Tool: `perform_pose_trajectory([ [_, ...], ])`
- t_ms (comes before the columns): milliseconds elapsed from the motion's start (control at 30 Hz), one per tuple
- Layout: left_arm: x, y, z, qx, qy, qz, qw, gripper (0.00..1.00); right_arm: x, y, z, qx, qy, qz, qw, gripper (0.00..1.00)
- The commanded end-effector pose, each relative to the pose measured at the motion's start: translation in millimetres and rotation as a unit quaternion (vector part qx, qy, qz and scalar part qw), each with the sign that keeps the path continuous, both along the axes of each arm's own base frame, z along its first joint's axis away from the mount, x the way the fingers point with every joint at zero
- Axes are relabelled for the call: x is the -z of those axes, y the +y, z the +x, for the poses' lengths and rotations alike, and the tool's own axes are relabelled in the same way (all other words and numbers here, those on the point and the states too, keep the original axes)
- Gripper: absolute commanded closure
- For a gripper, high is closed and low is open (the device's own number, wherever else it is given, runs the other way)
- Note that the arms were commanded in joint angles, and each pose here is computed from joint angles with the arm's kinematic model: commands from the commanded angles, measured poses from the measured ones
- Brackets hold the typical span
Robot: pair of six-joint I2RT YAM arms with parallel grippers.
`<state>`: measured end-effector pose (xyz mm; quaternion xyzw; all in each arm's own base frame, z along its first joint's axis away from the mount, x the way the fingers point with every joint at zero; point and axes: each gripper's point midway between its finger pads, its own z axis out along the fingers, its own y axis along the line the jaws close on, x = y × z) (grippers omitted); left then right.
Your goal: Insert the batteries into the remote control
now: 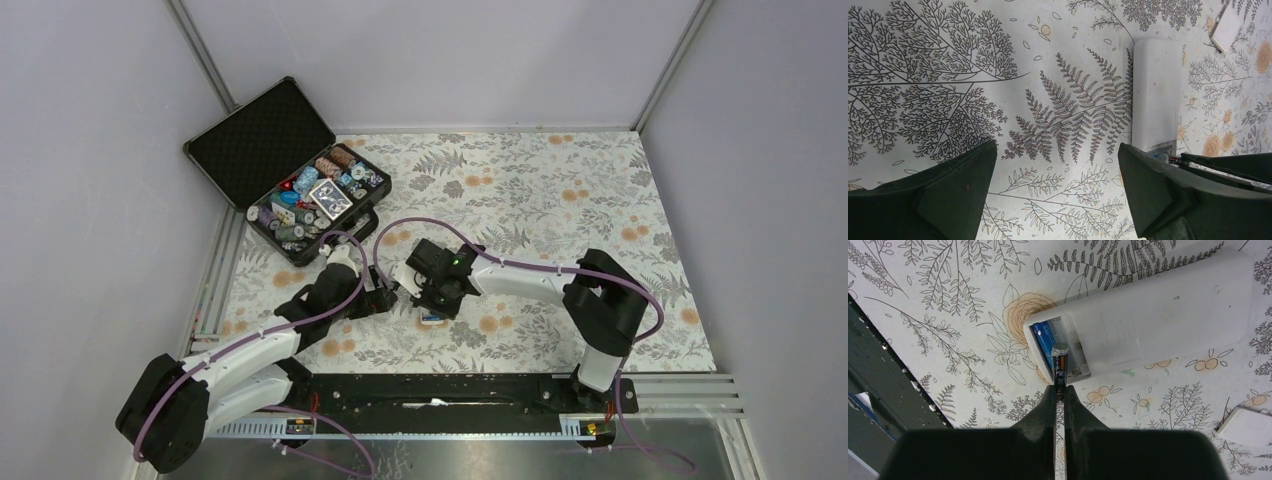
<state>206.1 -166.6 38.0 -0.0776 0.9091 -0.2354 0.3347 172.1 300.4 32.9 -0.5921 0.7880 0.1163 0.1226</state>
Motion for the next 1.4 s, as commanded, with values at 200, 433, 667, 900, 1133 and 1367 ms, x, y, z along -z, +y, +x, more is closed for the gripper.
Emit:
perform_pose_trajectory([
  [200,-2.7,2.1,4.4,-0.008,-0.013,-0.002,1.000,0.01,-3.7,10.0,-0.6,-0.015,0.002,-0.003,1.000,0.88],
  [433,-2.5,1.3,4.1,-0.006,-0.013,-0.004,1.000,0.01,-7.0,14.1,2.4,-0.005,-0.003,0.001,1.000,0.78],
  [667,-2.9,-0.7,4.2,-0.003,-0.013,-0.008,1.000,0.01,-11.0,15.5,2.0,-0.001,-0.003,0.007,1.000,0.73],
  [900,-2.8,-2.9,3.7,0.005,-0.014,-0.010,1.000,0.01,-27.3,18.4,11.7,0.031,-0.037,0.035,0.998,0.71],
  [1133,-3.7,-11.9,2.3,0.028,-0.017,-0.025,0.999,0.01,-44.5,7.1,24.0,0.107,-0.083,0.054,0.989,0.69],
  [1367,-4.5,-31.6,-2.7,0.073,-0.011,-0.060,0.995,0.01,-57.0,-8.2,31.9,0.185,-0.120,0.079,0.972,0.70],
])
